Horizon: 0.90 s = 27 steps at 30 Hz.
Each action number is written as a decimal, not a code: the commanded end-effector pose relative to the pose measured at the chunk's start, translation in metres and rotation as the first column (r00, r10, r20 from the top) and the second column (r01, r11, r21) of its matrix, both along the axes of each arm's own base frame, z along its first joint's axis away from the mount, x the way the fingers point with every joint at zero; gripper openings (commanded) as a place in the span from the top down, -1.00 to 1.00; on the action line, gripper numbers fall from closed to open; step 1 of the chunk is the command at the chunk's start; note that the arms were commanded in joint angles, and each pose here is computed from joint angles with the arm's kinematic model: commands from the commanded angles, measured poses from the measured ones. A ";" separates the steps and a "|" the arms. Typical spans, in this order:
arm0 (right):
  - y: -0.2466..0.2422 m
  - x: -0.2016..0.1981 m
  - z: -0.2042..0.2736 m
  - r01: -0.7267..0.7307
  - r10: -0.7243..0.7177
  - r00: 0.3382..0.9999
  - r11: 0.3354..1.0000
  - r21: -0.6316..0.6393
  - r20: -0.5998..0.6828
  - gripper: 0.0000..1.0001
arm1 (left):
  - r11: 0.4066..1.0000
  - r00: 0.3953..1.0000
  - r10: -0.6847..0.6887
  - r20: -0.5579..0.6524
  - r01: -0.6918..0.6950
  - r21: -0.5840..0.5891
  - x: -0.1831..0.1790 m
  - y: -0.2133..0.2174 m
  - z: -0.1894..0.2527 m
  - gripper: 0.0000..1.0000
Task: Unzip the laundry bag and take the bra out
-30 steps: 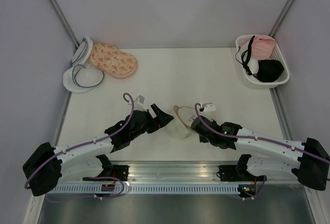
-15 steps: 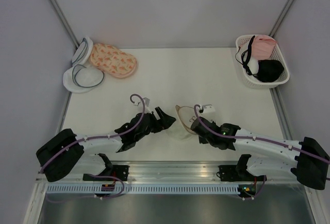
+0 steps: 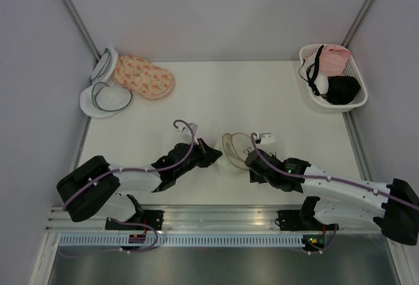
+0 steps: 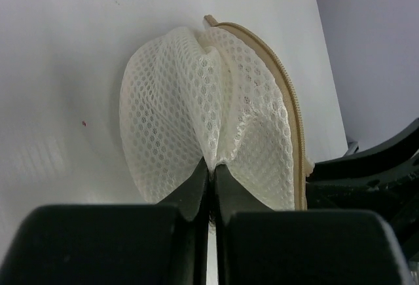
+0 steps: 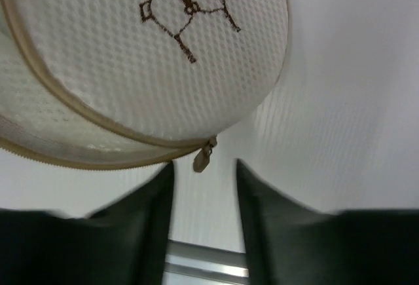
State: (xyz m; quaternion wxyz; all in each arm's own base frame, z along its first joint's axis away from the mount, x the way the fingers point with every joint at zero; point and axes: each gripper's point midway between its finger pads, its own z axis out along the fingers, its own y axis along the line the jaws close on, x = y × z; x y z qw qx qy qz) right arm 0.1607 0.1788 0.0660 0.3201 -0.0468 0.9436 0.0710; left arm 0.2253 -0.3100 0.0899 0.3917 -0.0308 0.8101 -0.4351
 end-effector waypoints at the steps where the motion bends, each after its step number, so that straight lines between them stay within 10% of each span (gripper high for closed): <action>1: 0.000 -0.001 0.027 -0.008 0.006 0.999 0.999 0.043 0.031 -0.17 | 1.000 0.996 -0.014 0.087 0.016 -0.025 0.000 0.001 0.022 0.95; 2: 0.008 -0.006 0.035 -0.058 0.054 0.998 0.995 0.087 0.040 -0.83 | 1.000 0.995 -0.010 0.097 0.012 -0.026 0.000 0.002 0.026 0.95; 3: 0.027 -0.013 0.058 -0.138 0.123 0.989 0.970 0.202 0.087 -0.95 | 1.000 0.995 -0.011 0.095 0.013 -0.019 0.000 0.004 0.025 0.95; 7: 0.059 -0.037 0.107 -0.324 0.278 0.945 0.861 0.391 0.171 -0.96 | 0.999 0.995 -0.027 0.095 0.029 -0.016 -0.003 0.004 0.024 0.95; 14: 0.036 0.007 0.085 -0.144 0.119 0.973 0.982 0.118 0.199 -0.96 | 0.996 0.992 -0.083 0.090 0.085 -0.018 -0.013 0.001 0.022 0.95; 27: 0.054 0.062 0.064 -0.073 0.086 0.974 0.995 -0.066 0.209 -0.96 | 0.986 0.981 -0.143 0.133 0.153 -0.065 -0.034 0.008 0.046 0.95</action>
